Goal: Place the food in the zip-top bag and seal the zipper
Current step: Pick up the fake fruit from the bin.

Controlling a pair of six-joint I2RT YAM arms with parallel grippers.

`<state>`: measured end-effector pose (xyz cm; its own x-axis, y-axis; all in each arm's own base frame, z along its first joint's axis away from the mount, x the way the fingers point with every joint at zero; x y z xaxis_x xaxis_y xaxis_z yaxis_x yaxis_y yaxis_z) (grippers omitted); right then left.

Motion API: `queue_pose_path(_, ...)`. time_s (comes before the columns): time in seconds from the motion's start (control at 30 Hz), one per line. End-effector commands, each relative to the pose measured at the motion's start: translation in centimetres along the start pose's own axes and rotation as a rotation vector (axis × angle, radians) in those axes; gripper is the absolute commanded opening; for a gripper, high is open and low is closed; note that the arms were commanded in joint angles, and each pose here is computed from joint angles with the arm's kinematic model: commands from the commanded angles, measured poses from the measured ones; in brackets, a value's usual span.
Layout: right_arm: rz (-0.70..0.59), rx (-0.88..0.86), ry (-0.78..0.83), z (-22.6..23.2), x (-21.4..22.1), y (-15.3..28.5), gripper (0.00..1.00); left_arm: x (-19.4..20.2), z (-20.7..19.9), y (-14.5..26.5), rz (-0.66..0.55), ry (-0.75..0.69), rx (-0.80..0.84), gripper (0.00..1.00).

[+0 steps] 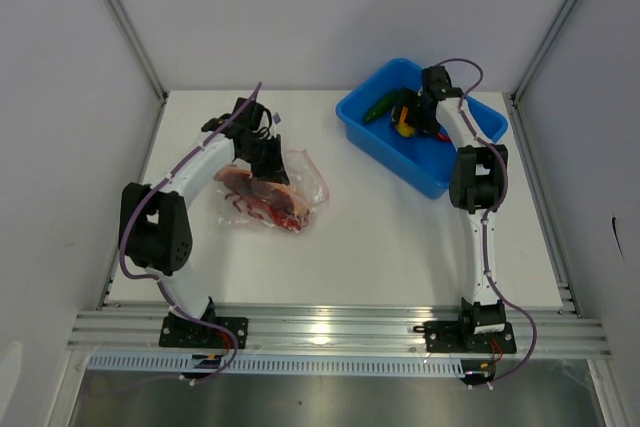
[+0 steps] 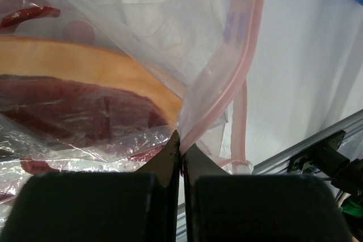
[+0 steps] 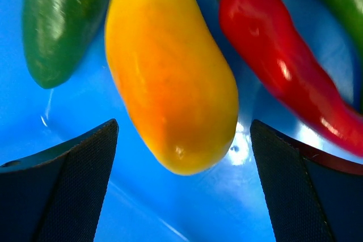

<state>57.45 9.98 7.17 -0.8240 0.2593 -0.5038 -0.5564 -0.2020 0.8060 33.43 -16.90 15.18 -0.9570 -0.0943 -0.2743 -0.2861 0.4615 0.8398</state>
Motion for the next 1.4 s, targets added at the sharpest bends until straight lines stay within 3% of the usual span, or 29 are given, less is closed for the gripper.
queue_pose_path(0.0,-0.091,-0.037,0.074,0.7,-2.1,-0.8,0.99,-0.5,-0.6,1.6,-0.049,-0.031,0.03,0.01)
queue_pose_path(0.2,-0.132,-0.087,0.077,1.5,-2.7,-2.3,0.99,-0.1,-0.5,1.9,-0.048,-0.026,0.03,0.01)
queue_pose_path(0.47,-0.13,-0.146,0.077,3.3,-2.0,-3.6,0.84,-0.4,-0.9,2.9,-0.071,-0.034,0.029,0.01)
queue_pose_path(0.57,-0.123,-0.148,0.072,3.1,-1.8,-3.8,0.69,-0.1,-1.0,2.8,-0.072,-0.029,0.042,0.01)
queue_pose_path(0.6,-0.122,-0.146,0.07,3.1,-1.8,-3.8,0.56,0.1,-1.0,2.9,-0.071,-0.024,0.045,0.01)
queue_pose_path(0.67,-0.121,-0.149,0.06,3.1,-1.9,-3.6,0.51,0.4,-1.0,2.9,-0.07,-0.021,0.048,0.01)
queue_pose_path(0.8,-0.142,-0.139,0.038,3.5,-2.8,-2.2,0.28,0.4,-1.1,3.2,-0.079,-0.03,0.053,0.0)
queue_pose_path(1.1,-0.219,-0.13,-0.028,5.4,-6.2,6.5,0.17,0.7,-1.6,3.8,-0.071,-0.045,0.082,0.01)
queue_pose_path(1.37,-0.242,-0.178,0.028,8.4,-6.2,16.0,0.16,1.4,-2.2,5.1,-0.099,-0.06,0.115,0.01)
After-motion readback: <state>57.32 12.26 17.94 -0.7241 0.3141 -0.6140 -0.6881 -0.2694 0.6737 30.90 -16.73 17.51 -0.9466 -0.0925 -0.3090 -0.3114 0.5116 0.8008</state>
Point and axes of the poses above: each gripper's point midway between its finger pads, its own y axis back along the fingers, its own z axis along the line the jaws close on, x = y × z, the point moved 3 cm from there along y, back along the fingers, and after that the axes turned 1 degree about y, right-handed, at the moved point
